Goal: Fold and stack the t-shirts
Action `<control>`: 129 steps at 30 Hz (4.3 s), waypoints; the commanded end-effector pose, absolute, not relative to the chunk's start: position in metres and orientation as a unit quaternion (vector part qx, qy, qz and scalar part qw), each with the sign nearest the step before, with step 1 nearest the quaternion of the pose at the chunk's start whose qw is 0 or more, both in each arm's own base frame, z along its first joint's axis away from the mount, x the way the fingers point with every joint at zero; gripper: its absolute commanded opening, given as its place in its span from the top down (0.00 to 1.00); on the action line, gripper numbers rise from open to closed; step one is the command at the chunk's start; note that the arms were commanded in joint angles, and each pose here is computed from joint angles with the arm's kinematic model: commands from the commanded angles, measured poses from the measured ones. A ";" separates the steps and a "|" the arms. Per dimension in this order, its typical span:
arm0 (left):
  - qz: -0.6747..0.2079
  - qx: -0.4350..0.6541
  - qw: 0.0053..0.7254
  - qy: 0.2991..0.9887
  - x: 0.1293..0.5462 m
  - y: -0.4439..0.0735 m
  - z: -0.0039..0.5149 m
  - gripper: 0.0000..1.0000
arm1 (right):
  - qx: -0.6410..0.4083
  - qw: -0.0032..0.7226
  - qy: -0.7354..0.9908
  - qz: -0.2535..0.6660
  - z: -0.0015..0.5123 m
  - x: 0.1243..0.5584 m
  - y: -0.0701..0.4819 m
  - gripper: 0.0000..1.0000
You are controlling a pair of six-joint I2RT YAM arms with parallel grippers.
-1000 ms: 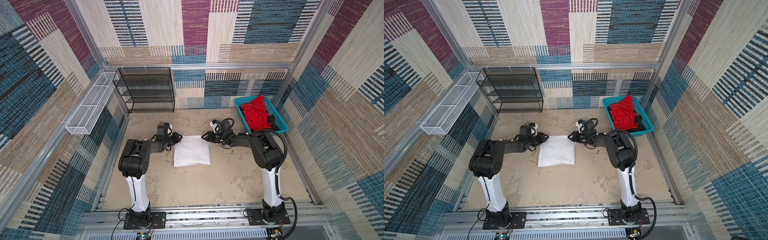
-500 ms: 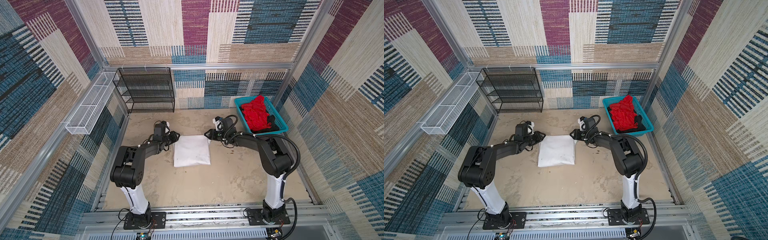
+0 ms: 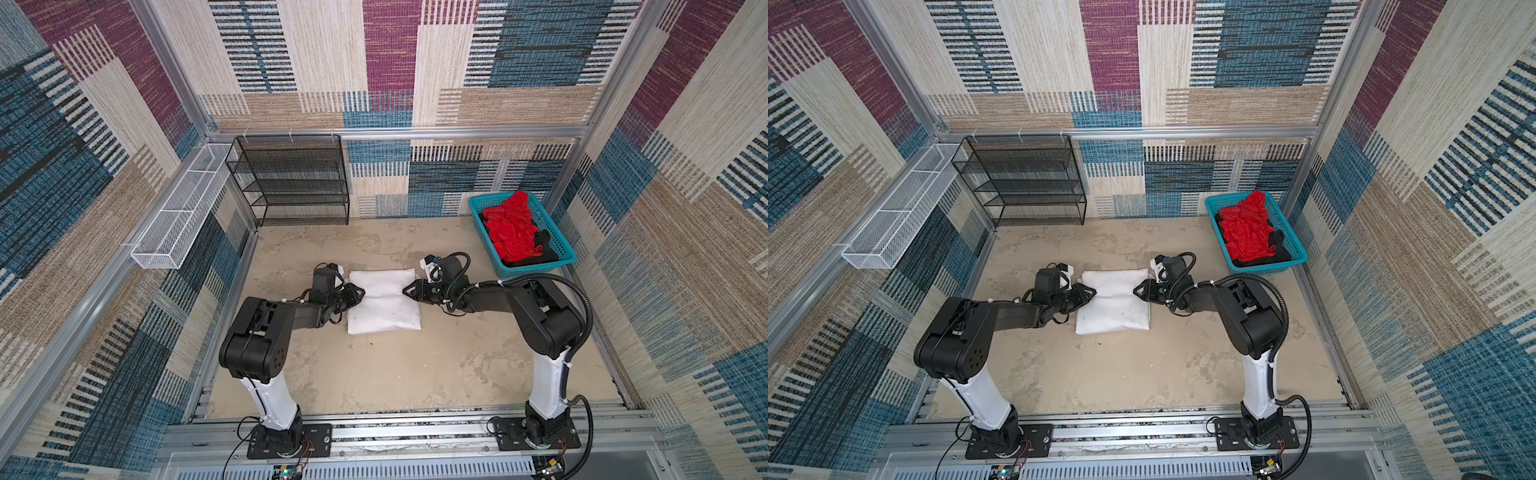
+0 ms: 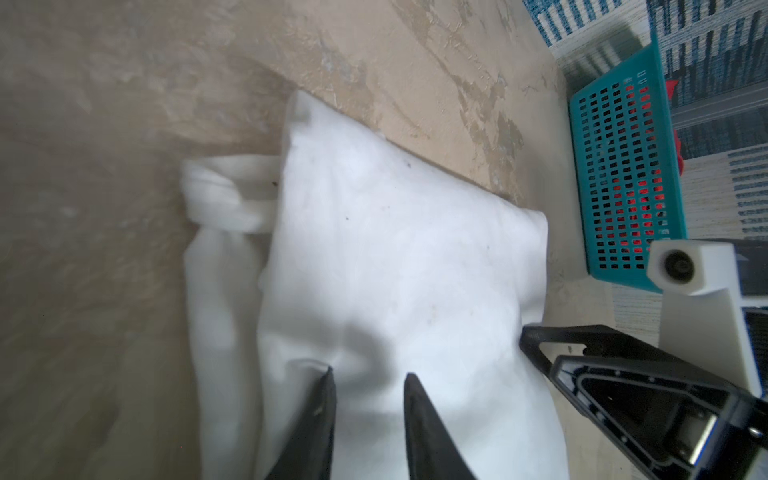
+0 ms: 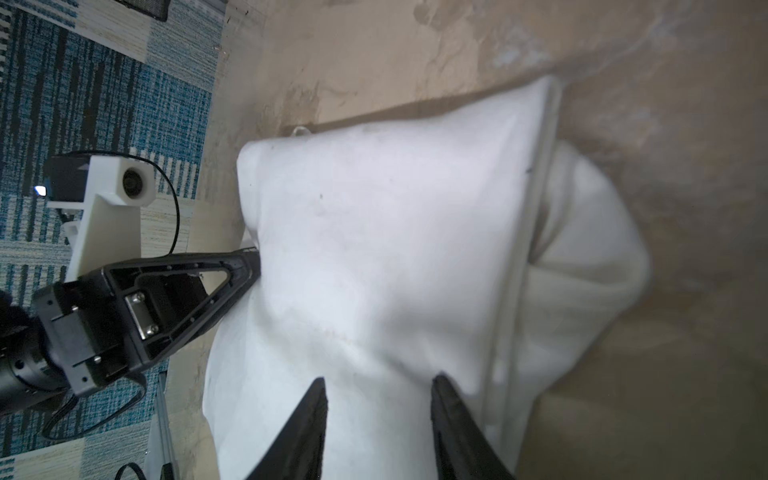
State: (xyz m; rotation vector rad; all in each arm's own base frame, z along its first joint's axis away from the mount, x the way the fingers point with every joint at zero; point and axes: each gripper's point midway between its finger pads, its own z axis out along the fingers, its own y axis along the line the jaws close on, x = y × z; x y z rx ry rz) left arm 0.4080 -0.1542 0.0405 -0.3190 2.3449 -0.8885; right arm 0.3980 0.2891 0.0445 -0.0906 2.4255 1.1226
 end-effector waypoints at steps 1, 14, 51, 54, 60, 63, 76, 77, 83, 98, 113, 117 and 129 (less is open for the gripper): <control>-0.313 -0.126 0.314 0.887 0.405 -0.142 0.037 0.69 | -0.013 0.226 0.897 0.379 0.032 0.392 0.272 0.56; -0.349 -0.099 0.314 0.878 0.365 -0.167 0.082 0.69 | -0.068 0.262 0.876 0.399 0.098 0.366 0.298 0.56; -0.369 -0.058 0.284 0.883 0.295 -0.189 0.081 0.68 | -0.064 0.197 0.864 0.459 0.081 0.284 0.313 0.54; -0.359 -0.063 0.277 0.889 0.291 -0.185 0.064 0.68 | -0.053 0.182 0.872 0.451 0.063 0.282 0.311 0.54; -0.326 -0.081 0.259 0.906 0.278 -0.171 0.032 0.68 | -0.026 0.150 0.900 0.409 0.025 0.273 0.289 0.55; -0.309 -0.088 0.252 0.913 0.269 -0.162 0.022 0.68 | -0.009 0.150 0.907 0.395 0.019 0.269 0.272 0.55; -0.331 -0.062 0.274 0.901 0.264 -0.166 0.066 0.68 | -0.089 0.216 0.871 0.432 0.105 0.292 0.320 0.54; -0.329 -0.060 0.281 0.900 0.265 -0.165 0.072 0.68 | -0.102 0.217 0.859 0.452 0.116 0.292 0.336 0.54; -0.311 -0.073 0.328 0.889 0.271 -0.152 0.110 0.68 | -0.124 0.183 0.814 0.537 0.127 0.287 0.393 0.55; -0.294 -0.095 0.339 0.889 0.264 -0.139 0.128 0.68 | -0.045 0.112 0.849 0.514 0.043 0.266 0.381 0.56; -0.291 -0.102 0.249 0.918 0.352 -0.123 0.095 0.40 | -0.094 0.158 0.844 0.503 0.097 0.282 0.390 0.54; -0.315 -0.094 0.214 0.920 0.374 -0.130 0.077 0.39 | -0.085 0.148 0.852 0.495 0.076 0.279 0.386 0.54; -0.299 -0.091 0.175 0.934 0.385 -0.131 0.032 0.40 | -0.061 0.120 0.867 0.480 0.036 0.261 0.364 0.54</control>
